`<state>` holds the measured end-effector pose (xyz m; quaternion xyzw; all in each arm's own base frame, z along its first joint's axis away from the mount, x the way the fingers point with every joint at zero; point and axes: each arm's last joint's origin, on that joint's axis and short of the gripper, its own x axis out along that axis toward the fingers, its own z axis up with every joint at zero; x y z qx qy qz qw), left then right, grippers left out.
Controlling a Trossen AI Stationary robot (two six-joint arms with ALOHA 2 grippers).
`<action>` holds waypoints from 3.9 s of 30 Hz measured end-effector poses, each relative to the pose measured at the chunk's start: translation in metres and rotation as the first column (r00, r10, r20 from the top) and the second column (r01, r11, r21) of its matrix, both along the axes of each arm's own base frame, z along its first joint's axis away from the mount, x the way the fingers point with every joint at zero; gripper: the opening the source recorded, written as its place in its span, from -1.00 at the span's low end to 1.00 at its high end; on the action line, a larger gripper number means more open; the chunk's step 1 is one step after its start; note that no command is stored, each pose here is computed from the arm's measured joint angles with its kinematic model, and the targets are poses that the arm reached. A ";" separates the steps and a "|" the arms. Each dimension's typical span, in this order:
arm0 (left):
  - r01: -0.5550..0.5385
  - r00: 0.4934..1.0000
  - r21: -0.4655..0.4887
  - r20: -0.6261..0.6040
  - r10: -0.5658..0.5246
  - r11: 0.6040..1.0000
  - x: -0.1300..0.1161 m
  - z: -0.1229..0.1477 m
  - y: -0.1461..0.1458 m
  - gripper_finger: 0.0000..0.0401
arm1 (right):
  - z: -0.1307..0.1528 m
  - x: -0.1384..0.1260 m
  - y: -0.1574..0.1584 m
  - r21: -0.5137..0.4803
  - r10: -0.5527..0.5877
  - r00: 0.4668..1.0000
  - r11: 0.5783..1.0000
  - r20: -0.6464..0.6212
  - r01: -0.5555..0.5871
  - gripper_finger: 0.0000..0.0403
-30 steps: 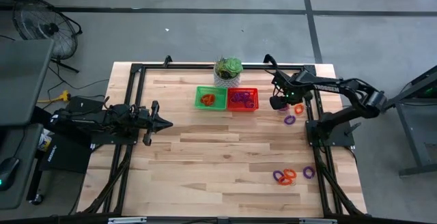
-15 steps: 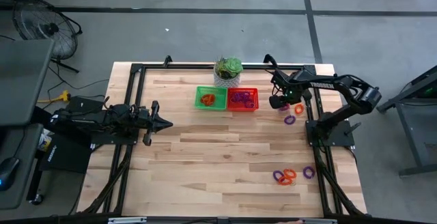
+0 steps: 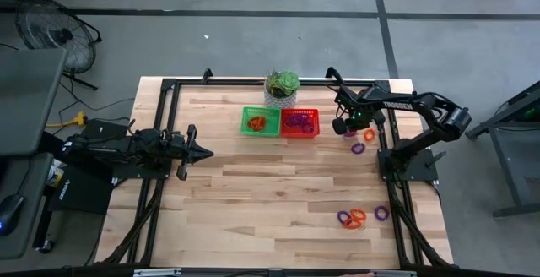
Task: Sort spring keychains
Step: Put the purple spring keychain into the orange bin
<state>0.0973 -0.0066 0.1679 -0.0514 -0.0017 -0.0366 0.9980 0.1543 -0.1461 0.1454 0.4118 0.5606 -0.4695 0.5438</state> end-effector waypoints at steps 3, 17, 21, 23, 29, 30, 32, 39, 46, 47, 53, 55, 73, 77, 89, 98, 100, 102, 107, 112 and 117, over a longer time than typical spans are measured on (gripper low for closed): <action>0.000 1.000 0.000 0.000 0.000 1.000 0.000 0.000 0.000 -1.00 | 0.000 0.000 0.000 0.004 0.000 1.000 1.000 0.004 0.000 -0.84; 0.000 1.000 0.000 0.000 0.000 1.000 0.000 0.000 0.000 -1.00 | 0.011 -0.001 0.003 -0.002 0.001 0.997 1.000 0.075 0.000 -0.92; 0.000 1.000 0.000 0.000 0.000 1.000 0.000 0.000 0.000 -1.00 | 0.022 -0.003 0.006 -0.022 0.001 0.991 1.000 0.133 0.002 -0.92; 0.000 1.000 0.000 0.000 0.000 1.000 0.000 0.000 0.000 -1.00 | 0.027 -0.005 0.008 -0.032 -0.001 0.987 0.999 0.158 0.006 -0.92; 0.000 1.000 0.000 0.000 0.000 1.000 0.000 0.000 0.000 -1.00 | 0.045 -0.009 0.015 -0.069 0.001 0.967 0.997 0.256 0.018 -0.92; 0.000 1.000 0.000 0.000 0.000 1.000 0.000 0.000 0.000 -1.00 | 0.048 -0.010 0.016 -0.077 0.003 0.963 0.997 0.270 0.018 -0.92; 0.000 1.000 0.000 0.000 0.000 1.000 0.000 0.000 0.000 -1.00 | 0.055 -0.011 0.020 -0.093 0.005 0.953 0.995 0.302 0.024 -0.92; 0.000 1.000 0.000 0.000 0.000 1.000 0.000 0.000 0.000 -1.00 | 0.073 -0.007 0.032 -0.130 0.044 0.886 0.991 0.461 0.018 -0.92; 0.000 1.000 0.000 0.000 0.000 1.000 0.000 0.000 0.000 -1.00 | 0.082 0.016 0.032 -0.172 0.106 0.775 0.985 0.623 0.004 -0.92; 0.000 1.000 0.000 0.000 0.000 1.000 0.000 0.000 0.000 -1.00 | 0.082 0.019 0.031 -0.177 0.115 0.759 0.984 0.641 0.000 -0.92; 0.000 1.000 0.000 0.000 0.000 1.000 0.000 0.000 0.000 -1.00 | 0.078 0.043 0.025 -0.217 0.181 0.681 0.976 0.710 -0.033 -0.92; 0.000 1.000 0.000 0.000 0.000 1.000 0.000 0.000 0.000 -1.00 | 0.075 0.051 0.023 -0.224 0.198 0.659 0.973 0.725 -0.045 -0.92; 0.000 1.000 0.000 0.000 0.000 1.000 0.000 0.000 0.000 -1.00 | 0.102 0.123 -0.011 -0.390 0.622 0.715 0.774 0.320 -0.499 -0.92; 0.000 1.000 0.000 0.000 0.000 1.000 0.000 0.000 0.000 -1.00 | 0.097 0.135 -0.018 -0.347 0.675 0.689 0.733 0.263 -0.586 -0.92; 0.000 1.000 0.000 0.000 0.000 1.000 0.000 0.000 0.000 -1.00 | 0.080 0.139 -0.020 -0.253 0.682 0.696 0.731 0.226 -0.634 -0.82; 0.000 1.000 0.000 0.000 0.000 1.000 0.000 0.000 0.000 -1.00 | 0.080 0.138 -0.020 -0.245 0.679 0.699 0.733 0.224 -0.634 -0.52; 0.000 1.000 0.000 0.000 0.000 1.000 0.000 0.000 0.000 -1.00 | 0.080 0.138 -0.021 -0.243 0.670 0.706 0.741 0.227 -0.626 -0.47; 0.000 1.000 0.000 0.000 0.000 1.000 0.000 0.000 0.000 -1.00 | 0.084 0.136 -0.020 -0.249 0.661 0.714 0.750 0.231 -0.613 -0.43; 0.000 1.000 0.000 0.000 0.000 1.000 0.000 0.000 0.000 -1.00 | 0.103 0.122 -0.015 -0.279 0.608 0.773 0.786 0.181 -0.552 -0.37; 0.000 1.000 0.000 0.000 0.000 1.000 0.000 0.000 0.000 -1.00 | 0.114 0.098 -0.004 -0.224 0.499 0.860 0.855 0.108 -0.468 -0.36; 0.000 1.000 0.000 0.000 0.000 1.000 0.000 0.000 0.000 -1.00 | 0.103 0.072 0.016 -0.168 0.387 0.913 0.916 0.128 -0.365 -0.36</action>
